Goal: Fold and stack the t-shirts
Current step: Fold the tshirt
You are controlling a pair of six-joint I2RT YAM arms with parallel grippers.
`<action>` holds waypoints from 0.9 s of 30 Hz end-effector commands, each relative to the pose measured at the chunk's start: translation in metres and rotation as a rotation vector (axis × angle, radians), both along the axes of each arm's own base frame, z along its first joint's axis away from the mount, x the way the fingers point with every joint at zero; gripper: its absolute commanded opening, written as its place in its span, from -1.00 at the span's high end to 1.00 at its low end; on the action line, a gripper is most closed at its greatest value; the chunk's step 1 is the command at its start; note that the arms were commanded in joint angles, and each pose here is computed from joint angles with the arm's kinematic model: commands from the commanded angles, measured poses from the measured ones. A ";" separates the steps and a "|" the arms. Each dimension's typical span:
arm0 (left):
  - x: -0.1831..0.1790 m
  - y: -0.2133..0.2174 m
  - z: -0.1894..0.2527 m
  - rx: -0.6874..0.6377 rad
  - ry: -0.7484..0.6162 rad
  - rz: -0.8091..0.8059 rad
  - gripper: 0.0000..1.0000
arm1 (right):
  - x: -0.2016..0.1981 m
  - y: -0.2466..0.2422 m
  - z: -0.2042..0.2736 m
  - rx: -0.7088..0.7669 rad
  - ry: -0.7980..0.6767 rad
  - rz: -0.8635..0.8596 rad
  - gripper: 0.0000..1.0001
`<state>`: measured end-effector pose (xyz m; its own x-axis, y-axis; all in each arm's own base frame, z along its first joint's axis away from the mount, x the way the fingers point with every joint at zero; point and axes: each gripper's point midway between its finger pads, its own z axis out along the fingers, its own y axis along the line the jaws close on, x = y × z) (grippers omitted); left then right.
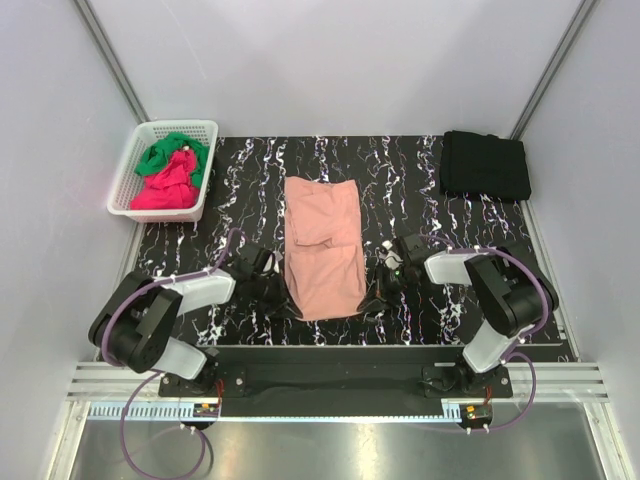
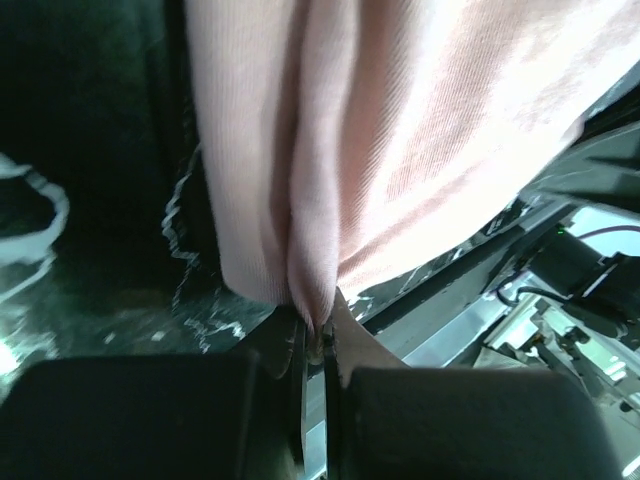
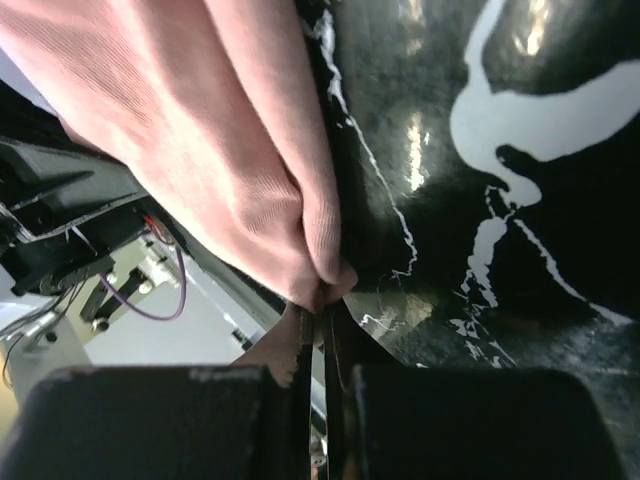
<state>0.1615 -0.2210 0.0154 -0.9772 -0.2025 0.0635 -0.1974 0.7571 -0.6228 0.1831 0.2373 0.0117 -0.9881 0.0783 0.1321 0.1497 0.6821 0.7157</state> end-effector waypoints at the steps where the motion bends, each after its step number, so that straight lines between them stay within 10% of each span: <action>1: -0.024 0.044 -0.024 0.205 0.063 -0.012 1.00 | 0.021 -0.002 0.012 -0.059 -0.100 -0.015 1.00; 27: 0.008 0.035 0.003 0.142 -0.030 -0.010 1.00 | 0.029 0.003 0.037 -0.010 -0.157 -0.049 1.00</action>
<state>0.1653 -0.2015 0.0186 -0.9815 -0.1874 0.0383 -0.1749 0.7981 -0.5766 0.1944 0.2427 0.0384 -0.9941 0.0905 0.0604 0.1058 0.6750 0.7302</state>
